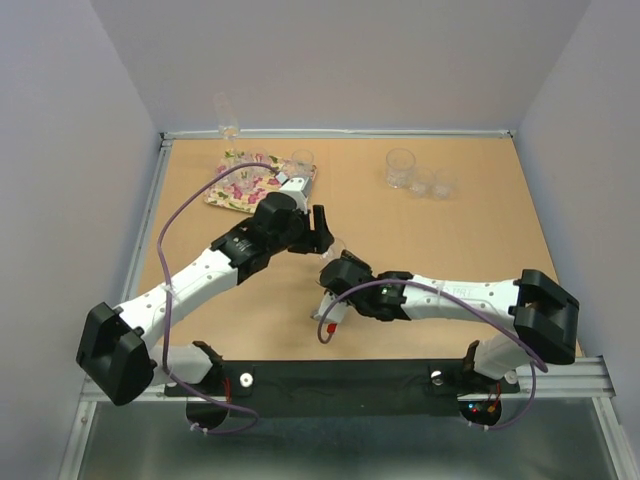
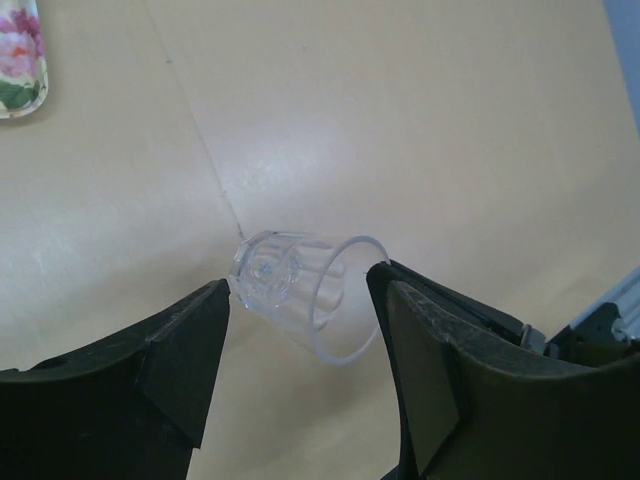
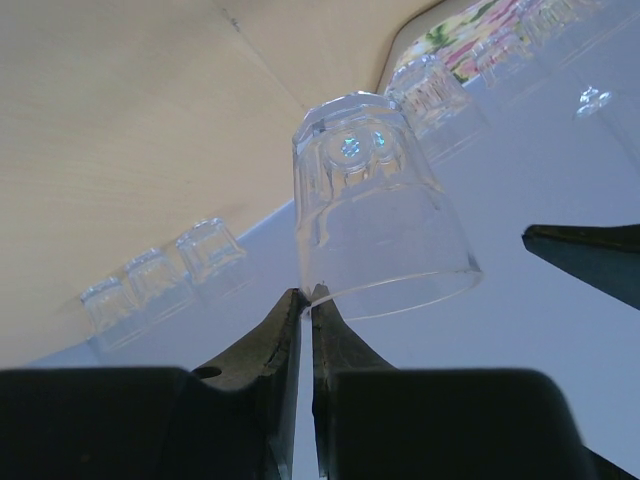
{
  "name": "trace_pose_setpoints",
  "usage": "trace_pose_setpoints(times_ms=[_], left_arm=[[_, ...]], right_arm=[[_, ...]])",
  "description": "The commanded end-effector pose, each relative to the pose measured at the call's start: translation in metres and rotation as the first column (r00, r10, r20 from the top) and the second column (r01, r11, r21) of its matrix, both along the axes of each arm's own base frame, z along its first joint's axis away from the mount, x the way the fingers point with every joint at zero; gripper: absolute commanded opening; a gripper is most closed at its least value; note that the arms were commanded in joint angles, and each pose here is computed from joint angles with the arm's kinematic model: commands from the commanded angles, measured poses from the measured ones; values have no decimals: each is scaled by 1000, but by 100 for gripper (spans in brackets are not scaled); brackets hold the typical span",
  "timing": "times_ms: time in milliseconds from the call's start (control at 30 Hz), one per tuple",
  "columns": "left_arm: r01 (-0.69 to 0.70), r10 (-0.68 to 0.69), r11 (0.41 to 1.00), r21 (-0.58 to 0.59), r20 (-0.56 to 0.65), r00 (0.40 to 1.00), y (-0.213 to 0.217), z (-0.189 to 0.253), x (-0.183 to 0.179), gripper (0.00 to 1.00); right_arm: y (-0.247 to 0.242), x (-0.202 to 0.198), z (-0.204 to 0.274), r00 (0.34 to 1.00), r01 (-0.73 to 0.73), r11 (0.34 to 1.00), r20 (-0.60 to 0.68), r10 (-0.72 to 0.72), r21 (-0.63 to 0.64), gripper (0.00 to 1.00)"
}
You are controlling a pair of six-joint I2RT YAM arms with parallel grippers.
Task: Place the glasses into the tray
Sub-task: Pass the glass from one robot arm to another
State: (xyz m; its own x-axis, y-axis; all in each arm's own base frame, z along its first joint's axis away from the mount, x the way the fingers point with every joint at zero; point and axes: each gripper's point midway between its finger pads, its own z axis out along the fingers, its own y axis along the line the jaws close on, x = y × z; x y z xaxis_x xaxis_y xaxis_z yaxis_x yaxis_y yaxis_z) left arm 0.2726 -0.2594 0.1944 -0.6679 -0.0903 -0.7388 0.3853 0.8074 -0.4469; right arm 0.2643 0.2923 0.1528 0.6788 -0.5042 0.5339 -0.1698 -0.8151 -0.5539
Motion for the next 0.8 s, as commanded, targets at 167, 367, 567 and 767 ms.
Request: trace_pose_setpoints(times_ms=[167,367,567,767], left_arm=[[-52,39,988,145,90,995,-9,8,9,66],[-58,38,975,216,98,994,-16,0,12,56],[-57,30,960,275,102,994,-20,-8,13,41],[-58,23,938,342,105,994,-22,-14,12,26]], right_arm=[[15,8,36,997,42,989,60,-51,141,1],[16,9,37,996,59,984,51,-68,167,1],[16,9,37,995,78,979,40,-87,190,1],[13,8,34,995,90,976,31,-98,200,1]])
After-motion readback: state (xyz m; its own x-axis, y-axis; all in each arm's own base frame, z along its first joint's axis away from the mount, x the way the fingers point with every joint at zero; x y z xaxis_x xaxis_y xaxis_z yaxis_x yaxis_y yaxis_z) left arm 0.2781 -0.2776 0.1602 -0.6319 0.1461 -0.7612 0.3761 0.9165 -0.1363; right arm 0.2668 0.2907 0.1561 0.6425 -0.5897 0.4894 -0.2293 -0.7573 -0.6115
